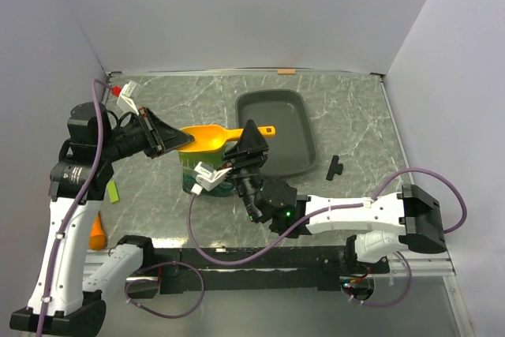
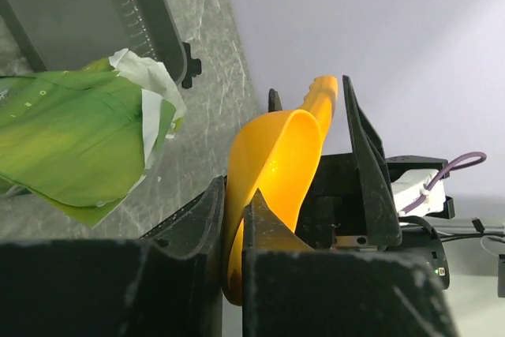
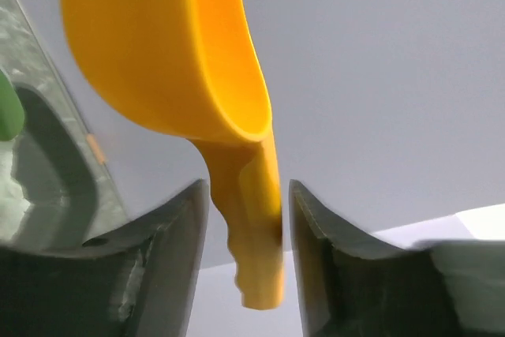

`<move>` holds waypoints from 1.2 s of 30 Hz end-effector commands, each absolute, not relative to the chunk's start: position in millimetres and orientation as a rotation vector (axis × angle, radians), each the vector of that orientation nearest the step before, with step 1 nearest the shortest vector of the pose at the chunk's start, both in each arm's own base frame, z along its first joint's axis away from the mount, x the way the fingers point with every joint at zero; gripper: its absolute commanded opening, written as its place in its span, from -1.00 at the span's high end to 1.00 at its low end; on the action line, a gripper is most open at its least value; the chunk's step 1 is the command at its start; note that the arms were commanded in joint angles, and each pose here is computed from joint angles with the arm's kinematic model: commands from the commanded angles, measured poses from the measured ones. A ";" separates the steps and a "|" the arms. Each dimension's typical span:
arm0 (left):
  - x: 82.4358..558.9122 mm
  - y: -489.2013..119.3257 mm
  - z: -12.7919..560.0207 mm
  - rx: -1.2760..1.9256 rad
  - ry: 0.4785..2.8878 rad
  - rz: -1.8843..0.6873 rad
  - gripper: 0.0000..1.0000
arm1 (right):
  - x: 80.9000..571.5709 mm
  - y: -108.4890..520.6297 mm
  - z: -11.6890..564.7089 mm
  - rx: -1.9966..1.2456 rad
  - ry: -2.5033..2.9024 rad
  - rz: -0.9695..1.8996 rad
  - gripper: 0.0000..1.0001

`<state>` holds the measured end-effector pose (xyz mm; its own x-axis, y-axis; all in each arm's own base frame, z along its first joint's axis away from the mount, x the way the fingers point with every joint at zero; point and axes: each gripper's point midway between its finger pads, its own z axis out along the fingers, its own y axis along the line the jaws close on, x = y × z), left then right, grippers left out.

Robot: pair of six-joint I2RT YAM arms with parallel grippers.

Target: Fill the litter box with clean litter

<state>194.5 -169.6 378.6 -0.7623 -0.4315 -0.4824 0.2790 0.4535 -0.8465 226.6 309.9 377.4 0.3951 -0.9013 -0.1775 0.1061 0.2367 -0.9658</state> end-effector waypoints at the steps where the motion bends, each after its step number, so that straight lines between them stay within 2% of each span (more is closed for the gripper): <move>1: 185.1 -170.0 408.0 0.049 1.910 -1.309 0.99 | 222.5 297.8 373.1 -1.040 1.074 -0.640 -0.42; 3: 186.7 -167.6 411.8 0.080 1.876 -1.267 0.99 | 216.4 294.4 382.8 -1.041 1.128 -0.482 -0.56; 4: 188.5 -167.1 414.0 0.094 1.859 -1.255 0.99 | 211.0 298.6 372.1 -1.016 1.213 -0.329 -0.61; 5: 190.0 -166.2 414.4 0.102 1.851 -1.241 0.98 | 205.3 294.5 355.7 -1.119 1.257 -0.311 -0.64; 7: 194.3 -165.7 415.1 0.129 1.837 -1.215 0.99 | 188.1 299.4 369.8 -1.089 1.308 -0.061 -0.69; 12: 206.5 -168.2 418.3 0.208 1.800 -1.190 0.98 | 166.4 284.0 393.8 -1.059 1.370 0.215 -0.76; 17: 205.9 -170.6 427.9 0.326 1.718 -1.161 0.99 | 169.2 277.3 410.1 -0.999 1.471 0.472 -0.72; 25: 206.0 -173.2 428.0 0.457 1.610 -1.119 0.99 | 212.6 275.0 447.5 -0.745 1.515 0.864 -0.63; 27: 206.1 -174.3 419.9 0.467 1.615 -1.128 0.98 | 204.0 277.3 448.2 -0.737 1.500 1.042 -0.61; 29: 204.2 -175.1 418.3 0.483 1.577 -1.128 0.99 | 217.8 264.0 453.8 -0.670 1.432 1.116 -0.58; 30: 202.7 -175.3 418.8 0.491 1.562 -1.128 0.98 | 206.3 265.6 453.2 -0.690 1.429 1.230 -0.57; 36: 197.7 -175.1 415.6 0.527 1.532 -1.109 0.98 | 209.6 252.2 437.6 -0.669 1.408 1.399 -0.56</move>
<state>208.1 -173.1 392.1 -0.4170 -0.2448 -0.8753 0.7267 0.4888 -0.4828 250.5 248.0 401.6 -0.3344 0.1878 -0.9235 -0.8088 0.4459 0.3835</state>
